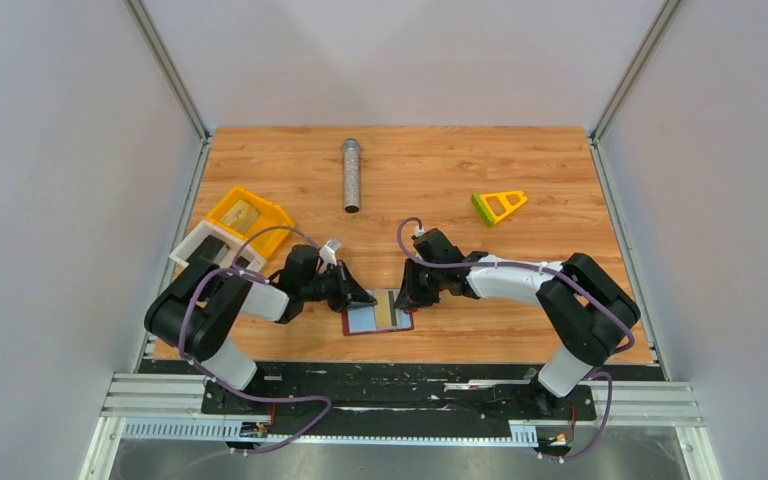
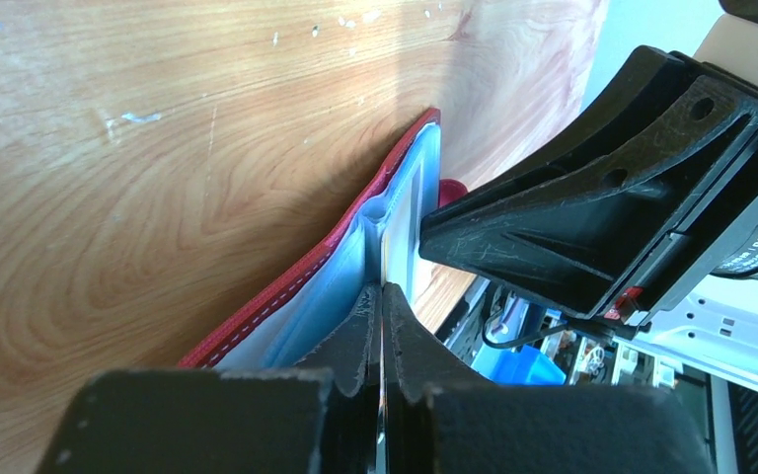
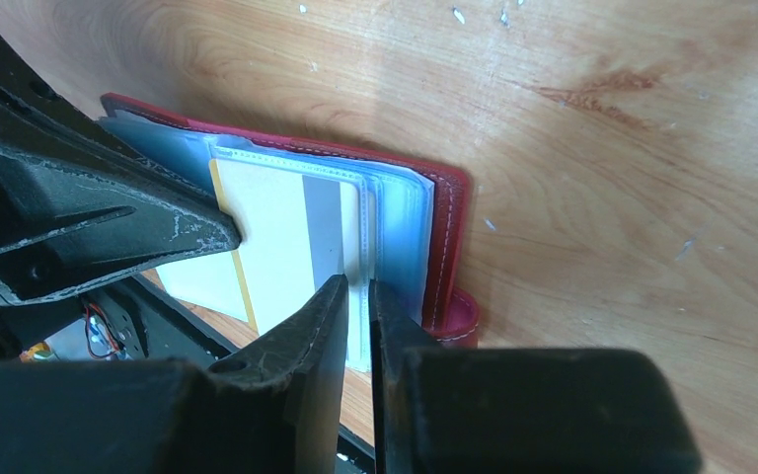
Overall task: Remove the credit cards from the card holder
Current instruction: Remove the credit card from the card holder.
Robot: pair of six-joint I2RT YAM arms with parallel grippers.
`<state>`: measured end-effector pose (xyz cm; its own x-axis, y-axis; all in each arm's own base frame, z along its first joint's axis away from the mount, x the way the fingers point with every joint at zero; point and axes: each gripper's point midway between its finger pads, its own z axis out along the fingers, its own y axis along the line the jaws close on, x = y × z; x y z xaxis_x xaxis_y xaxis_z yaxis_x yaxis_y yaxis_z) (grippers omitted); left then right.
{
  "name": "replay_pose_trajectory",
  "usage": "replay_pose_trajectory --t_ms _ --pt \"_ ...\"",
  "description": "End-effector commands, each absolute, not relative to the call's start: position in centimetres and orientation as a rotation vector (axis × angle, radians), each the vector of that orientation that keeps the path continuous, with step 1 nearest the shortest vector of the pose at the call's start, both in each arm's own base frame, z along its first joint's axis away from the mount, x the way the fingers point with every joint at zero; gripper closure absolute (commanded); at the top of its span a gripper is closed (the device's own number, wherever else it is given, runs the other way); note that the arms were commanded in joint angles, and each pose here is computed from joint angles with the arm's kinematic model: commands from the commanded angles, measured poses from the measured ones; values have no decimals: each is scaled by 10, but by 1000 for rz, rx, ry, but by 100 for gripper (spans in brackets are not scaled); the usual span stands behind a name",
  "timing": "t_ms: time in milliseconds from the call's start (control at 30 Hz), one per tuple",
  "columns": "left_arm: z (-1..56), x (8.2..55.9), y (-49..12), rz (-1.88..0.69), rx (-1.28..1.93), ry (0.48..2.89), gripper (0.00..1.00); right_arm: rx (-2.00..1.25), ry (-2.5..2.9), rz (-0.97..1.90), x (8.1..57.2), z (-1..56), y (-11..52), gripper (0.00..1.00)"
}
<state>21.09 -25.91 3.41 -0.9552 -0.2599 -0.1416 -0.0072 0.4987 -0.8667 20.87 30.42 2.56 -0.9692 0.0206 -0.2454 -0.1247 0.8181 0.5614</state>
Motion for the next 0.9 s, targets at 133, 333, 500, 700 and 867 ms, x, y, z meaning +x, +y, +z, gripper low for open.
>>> replay_pose_trajectory --t_ms 133,333,500,700,867 --pt "42 214 -251 -1461 -192 2445 100 -76 2772 831 208 18 297 85" --pt "45 215 -250 -1451 -141 2440 98 -80 2766 841 208 19 299 85" --pt "43 212 -252 -1492 -155 2437 100 -82 2764 848 209 20 300 85" --pt "40 211 -251 -1478 -145 2453 99 -83 2765 850 208 20 299 85" --pt "38 210 -251 -1483 -164 2454 100 -83 2761 852 208 21 300 85"
